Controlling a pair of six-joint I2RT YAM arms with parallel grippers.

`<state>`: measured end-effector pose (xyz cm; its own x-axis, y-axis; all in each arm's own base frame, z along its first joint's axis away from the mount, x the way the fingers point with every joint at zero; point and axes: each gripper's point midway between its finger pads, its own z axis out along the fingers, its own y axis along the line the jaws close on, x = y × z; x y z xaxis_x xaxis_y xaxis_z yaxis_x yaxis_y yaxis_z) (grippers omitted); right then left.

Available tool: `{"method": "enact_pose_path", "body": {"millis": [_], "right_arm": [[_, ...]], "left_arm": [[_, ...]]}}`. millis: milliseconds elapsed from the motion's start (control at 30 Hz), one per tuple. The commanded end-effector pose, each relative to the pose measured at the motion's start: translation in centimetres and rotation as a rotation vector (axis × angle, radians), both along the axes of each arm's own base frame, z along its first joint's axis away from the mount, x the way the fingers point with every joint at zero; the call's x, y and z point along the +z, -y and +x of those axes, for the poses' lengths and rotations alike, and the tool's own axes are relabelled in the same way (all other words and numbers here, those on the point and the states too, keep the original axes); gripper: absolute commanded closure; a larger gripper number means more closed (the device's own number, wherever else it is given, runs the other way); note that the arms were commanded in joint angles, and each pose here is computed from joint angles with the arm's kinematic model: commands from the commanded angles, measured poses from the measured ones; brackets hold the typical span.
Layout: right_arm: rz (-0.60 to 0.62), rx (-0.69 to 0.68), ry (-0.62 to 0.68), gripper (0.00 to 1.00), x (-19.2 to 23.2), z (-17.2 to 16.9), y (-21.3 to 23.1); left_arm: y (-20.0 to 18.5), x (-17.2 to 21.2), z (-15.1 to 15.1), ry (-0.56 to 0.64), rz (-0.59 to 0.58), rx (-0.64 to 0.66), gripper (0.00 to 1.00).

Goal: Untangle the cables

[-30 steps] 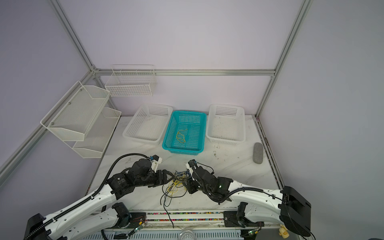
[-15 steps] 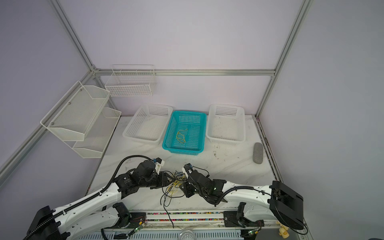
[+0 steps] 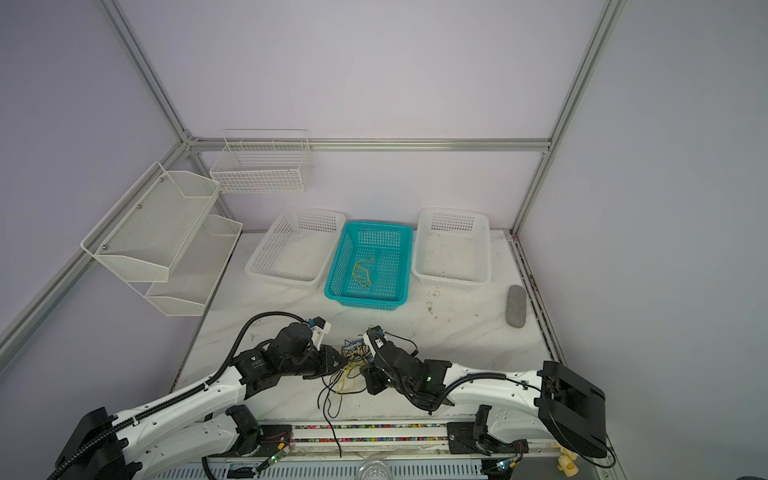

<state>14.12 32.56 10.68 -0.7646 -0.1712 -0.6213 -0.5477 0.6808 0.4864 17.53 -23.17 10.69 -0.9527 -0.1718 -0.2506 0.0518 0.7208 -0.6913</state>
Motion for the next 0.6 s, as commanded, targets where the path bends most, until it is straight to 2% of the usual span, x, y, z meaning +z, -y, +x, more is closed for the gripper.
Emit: {"method": "enact_pose_path", "body": {"millis": [0,167,333,567], "right_arm": [[0.016,-0.009,0.049,0.97,1.1,0.4,0.1],[0.016,-0.013,0.076,1.00,2.1,0.8,0.0],[0.034,-0.053,0.130,1.00,5.0,1.6,0.5],[0.146,-0.087,0.204,1.00,11.1,1.9,1.6]], "left_arm": [[-0.3,-0.7,-0.5,0.002,-0.014,0.006,0.84],[-0.7,-1.1,-0.6,0.006,-0.009,0.022,0.89],[-0.9,-1.6,-0.6,0.002,0.007,0.019,1.00],[-1.7,-2.7,-0.6,-0.004,0.069,0.031,1.00]]}}
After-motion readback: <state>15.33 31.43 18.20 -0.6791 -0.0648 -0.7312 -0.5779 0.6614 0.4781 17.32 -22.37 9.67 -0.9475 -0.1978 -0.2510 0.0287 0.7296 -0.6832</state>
